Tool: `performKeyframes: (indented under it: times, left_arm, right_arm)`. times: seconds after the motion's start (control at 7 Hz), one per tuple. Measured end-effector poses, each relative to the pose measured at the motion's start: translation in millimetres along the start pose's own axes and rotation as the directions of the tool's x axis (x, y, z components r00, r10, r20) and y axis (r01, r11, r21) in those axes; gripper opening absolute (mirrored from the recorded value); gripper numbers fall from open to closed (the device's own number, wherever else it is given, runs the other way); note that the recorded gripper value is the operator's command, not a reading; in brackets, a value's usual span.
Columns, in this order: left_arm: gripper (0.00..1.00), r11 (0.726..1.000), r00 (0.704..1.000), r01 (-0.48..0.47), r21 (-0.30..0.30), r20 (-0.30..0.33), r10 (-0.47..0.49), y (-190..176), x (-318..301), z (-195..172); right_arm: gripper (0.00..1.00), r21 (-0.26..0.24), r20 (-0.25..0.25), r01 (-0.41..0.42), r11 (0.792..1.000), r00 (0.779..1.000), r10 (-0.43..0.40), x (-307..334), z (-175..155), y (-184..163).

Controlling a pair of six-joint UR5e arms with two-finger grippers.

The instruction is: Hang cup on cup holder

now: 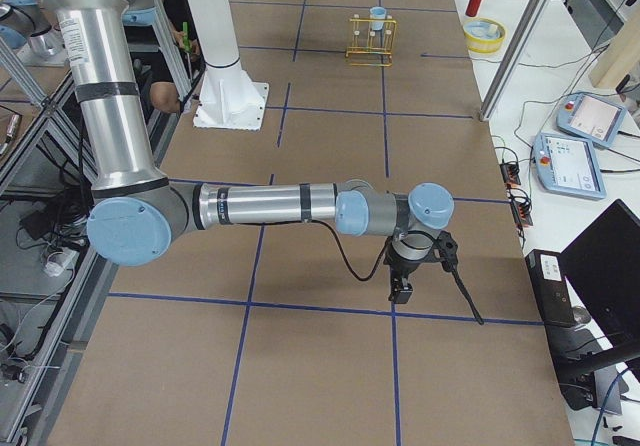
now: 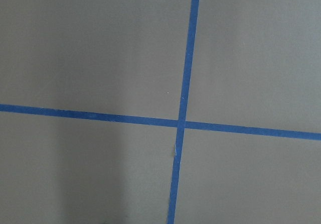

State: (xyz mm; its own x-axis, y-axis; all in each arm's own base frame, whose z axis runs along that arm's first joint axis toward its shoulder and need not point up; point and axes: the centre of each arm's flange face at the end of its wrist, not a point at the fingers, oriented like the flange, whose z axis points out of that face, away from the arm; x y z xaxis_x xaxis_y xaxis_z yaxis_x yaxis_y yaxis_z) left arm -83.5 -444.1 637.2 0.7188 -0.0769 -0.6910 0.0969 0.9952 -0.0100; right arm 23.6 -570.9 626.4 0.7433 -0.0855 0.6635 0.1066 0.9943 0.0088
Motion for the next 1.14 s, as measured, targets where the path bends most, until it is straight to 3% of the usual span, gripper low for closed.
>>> performKeyframes:
  times: [0.71,1.14]
  left_arm:
    - [1.00,1.000,1.000,-0.019,0.014,0.000,0.019,-4,9,-7]
    - [1.00,0.995,1.000,-0.011,0.101,-0.009,0.012,-14,55,-44]
  right_arm:
    - [1.00,0.000,0.000,0.001,1.000,1.000,-0.001,0,0,0]
    - [1.00,0.000,0.000,0.001,1.000,1.000,-0.001,0,0,0]
